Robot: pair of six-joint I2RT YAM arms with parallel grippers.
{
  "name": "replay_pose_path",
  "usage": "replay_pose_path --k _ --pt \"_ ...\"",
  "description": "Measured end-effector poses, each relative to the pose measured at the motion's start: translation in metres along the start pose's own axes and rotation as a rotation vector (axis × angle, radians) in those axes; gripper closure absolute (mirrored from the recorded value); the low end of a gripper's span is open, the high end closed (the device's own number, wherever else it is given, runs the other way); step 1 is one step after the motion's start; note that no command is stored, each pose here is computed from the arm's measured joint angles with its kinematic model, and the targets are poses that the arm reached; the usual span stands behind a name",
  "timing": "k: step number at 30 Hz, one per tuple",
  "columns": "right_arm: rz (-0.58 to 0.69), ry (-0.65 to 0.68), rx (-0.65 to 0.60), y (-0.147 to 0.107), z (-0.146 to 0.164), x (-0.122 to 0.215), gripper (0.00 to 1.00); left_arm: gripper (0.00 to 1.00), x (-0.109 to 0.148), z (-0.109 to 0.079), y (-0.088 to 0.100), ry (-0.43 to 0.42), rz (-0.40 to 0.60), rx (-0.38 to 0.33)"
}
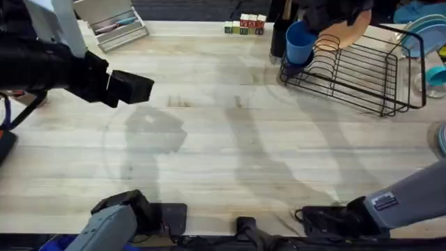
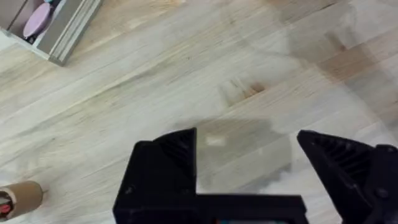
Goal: Pick up the cup on the table and put them onto the rack.
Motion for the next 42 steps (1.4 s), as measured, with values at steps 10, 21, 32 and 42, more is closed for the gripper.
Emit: replay_pose_path --k 10,21,32,42 --pt "0.023 -0.002 -0.002 -0.001 -0.001 -0.010 0.968 0.007 0.000 0.000 0.000 0.000 0.000 0.000" --pt "0.089 -0.003 0.008 -0.007 0.002 -0.031 0.968 0.007 0.000 0.000 0.000 0.001 -0.001 -0.001" --pt "0.092 -0.004 0.008 -0.008 0.001 -0.031 0.917 0.007 0.000 0.000 0.000 0.001 -0.002 -0.001" --pt "0.092 -0.004 0.010 -0.008 0.001 -0.031 0.875 0.007 0.000 0.000 0.000 0.001 -0.002 -0.001"
Point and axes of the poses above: each hand's point on the last joint's axis, 136 mm out from that joint toward the fingers, its own x axis back along the fingers, its own z axis along the line the jaws close on, y = z × x, the point moved 5 cm from there along x, back along the fingers, and after that the axes turned 1 degree about x, right-handed, at the moved point
